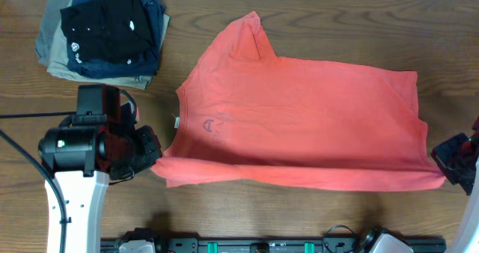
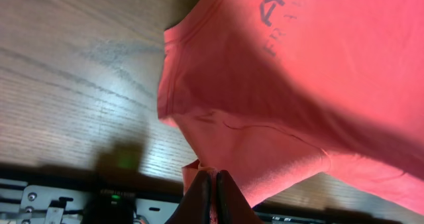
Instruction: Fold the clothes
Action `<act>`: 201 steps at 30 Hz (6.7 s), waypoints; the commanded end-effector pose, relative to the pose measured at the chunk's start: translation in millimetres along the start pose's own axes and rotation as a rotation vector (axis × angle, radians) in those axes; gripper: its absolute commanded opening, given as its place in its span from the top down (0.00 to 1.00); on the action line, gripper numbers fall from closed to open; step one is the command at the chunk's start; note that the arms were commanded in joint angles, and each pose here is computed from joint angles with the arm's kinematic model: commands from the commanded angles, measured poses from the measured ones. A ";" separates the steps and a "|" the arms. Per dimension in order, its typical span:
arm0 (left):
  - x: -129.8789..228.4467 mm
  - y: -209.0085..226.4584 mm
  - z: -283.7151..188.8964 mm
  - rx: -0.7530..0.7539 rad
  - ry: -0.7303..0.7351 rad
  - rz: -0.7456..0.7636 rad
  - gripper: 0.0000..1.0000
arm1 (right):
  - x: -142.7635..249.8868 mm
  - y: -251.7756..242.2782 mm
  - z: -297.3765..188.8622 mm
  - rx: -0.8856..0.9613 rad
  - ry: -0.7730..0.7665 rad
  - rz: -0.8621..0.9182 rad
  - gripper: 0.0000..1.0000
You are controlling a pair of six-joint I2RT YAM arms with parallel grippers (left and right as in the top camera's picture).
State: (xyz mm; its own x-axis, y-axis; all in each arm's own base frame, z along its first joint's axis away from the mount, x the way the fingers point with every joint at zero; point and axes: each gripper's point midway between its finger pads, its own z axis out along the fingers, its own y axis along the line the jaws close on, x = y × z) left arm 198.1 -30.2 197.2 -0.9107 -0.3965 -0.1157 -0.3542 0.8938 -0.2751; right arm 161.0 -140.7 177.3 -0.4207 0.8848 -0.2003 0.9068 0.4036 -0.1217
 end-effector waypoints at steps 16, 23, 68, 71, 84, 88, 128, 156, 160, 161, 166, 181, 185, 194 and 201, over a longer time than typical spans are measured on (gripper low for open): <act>-8.8 3.6 5.4 -0.029 -0.015 -0.004 0.94 | -0.5 -8.4 15.4 0.042 -0.032 0.137 0.97; -33.6 -4.6 13.2 -0.006 -0.069 0.008 0.94 | 3.7 -13.9 33.1 0.086 -0.032 0.174 0.96; -81.6 -19.2 67.6 0.004 -0.055 -0.033 0.94 | -15.8 13.3 76.0 -0.028 -0.128 0.285 0.90; -81.1 -25.9 74.9 0.005 -0.042 -0.025 0.94 | -16.4 14.8 78.7 -0.029 -0.126 0.285 0.90; -100.1 -45.9 101.3 0.023 -0.068 0.008 0.94 | -28.5 34.3 108.8 -0.042 -0.110 0.263 0.94; -102.6 -44.9 108.5 0.015 -0.060 0.005 0.94 | -29.0 42.3 120.8 -0.048 -0.082 0.254 0.94; 28.0 -36.7 156.2 -0.067 0.307 0.046 0.48 | 28.2 117.4 67.1 -0.426 0.256 -0.213 0.01; 15.0 -35.8 224.2 -0.137 0.237 0.008 0.64 | 27.3 114.7 69.3 -0.416 0.237 -0.267 0.01; 13.9 -36.7 224.5 -0.133 0.232 0.009 0.72 | 27.4 114.6 69.3 -0.416 0.237 -0.268 0.01; 14.0 -36.7 224.4 -0.132 0.232 0.009 0.73 | 27.5 114.6 69.3 -0.416 0.238 -0.268 0.01; 14.4 -36.4 223.9 -0.134 0.235 0.013 0.81 | 27.4 114.7 69.3 -0.416 0.238 -0.268 0.01; 14.6 -12.9 204.2 -0.285 0.234 0.018 0.74 | 26.2 111.3 71.0 -0.394 0.230 -0.271 0.01; 12.4 -15.5 201.0 -0.273 0.221 0.019 0.65 | 26.2 111.3 71.0 -0.394 0.230 -0.271 0.01; 17.9 -33.2 203.7 -0.179 0.258 0.010 0.63 | 26.3 111.3 71.0 -0.395 0.231 -0.271 0.01; 16.8 -35.2 204.4 -0.172 0.251 0.014 0.70 | 26.8 110.6 71.1 -0.393 0.230 -0.286 0.01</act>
State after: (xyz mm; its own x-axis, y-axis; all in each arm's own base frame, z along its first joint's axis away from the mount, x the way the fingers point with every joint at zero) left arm 229.9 -105.3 1.2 -0.9260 -0.3455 0.1524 -0.3593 0.9303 -0.0736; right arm 248.8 -91.6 90.8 -0.6465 0.7627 0.0157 0.7410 0.6230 0.2506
